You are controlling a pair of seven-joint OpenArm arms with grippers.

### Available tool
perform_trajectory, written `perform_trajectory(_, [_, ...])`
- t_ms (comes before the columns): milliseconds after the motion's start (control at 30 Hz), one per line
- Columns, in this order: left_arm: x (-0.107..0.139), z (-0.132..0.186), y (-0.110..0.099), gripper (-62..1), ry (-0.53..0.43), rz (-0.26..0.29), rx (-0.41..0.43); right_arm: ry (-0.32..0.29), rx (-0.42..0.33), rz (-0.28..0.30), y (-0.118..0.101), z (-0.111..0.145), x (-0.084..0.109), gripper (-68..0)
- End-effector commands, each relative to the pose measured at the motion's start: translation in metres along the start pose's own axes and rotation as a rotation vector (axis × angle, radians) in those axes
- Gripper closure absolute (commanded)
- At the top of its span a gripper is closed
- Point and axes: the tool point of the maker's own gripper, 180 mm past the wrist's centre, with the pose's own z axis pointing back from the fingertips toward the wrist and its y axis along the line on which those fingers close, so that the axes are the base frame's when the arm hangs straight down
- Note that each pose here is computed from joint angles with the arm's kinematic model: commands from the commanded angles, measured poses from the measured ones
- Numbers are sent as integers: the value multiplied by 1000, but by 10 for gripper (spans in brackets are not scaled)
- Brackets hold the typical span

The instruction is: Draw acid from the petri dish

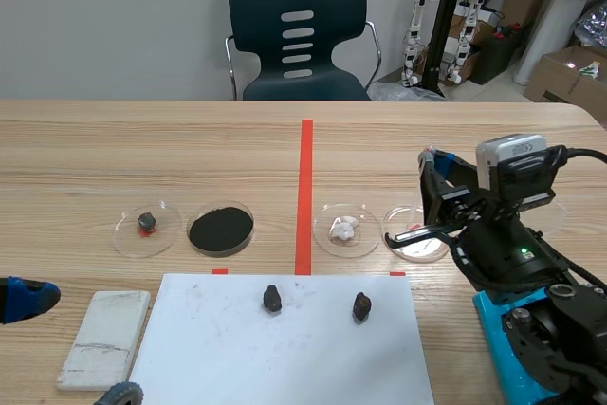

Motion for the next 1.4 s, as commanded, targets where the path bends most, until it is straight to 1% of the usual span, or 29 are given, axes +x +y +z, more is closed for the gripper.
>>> perform_trajectory(0, [9,-1,0,-623,-32,4,4,-29,-9,7,-5,-5,8,-53])
perform_trajectory(200, [9,-1,0,-623,-32,4,4,-29,-9,7,-5,-5,8,-54])
perform_trajectory(300, [9,-1,0,-623,-32,4,4,-29,-9,7,-5,-5,8,-69])
perform_trajectory(1367, [9,-1,0,-623,-32,4,4,-29,-9,6,-4,-5,8,-68])
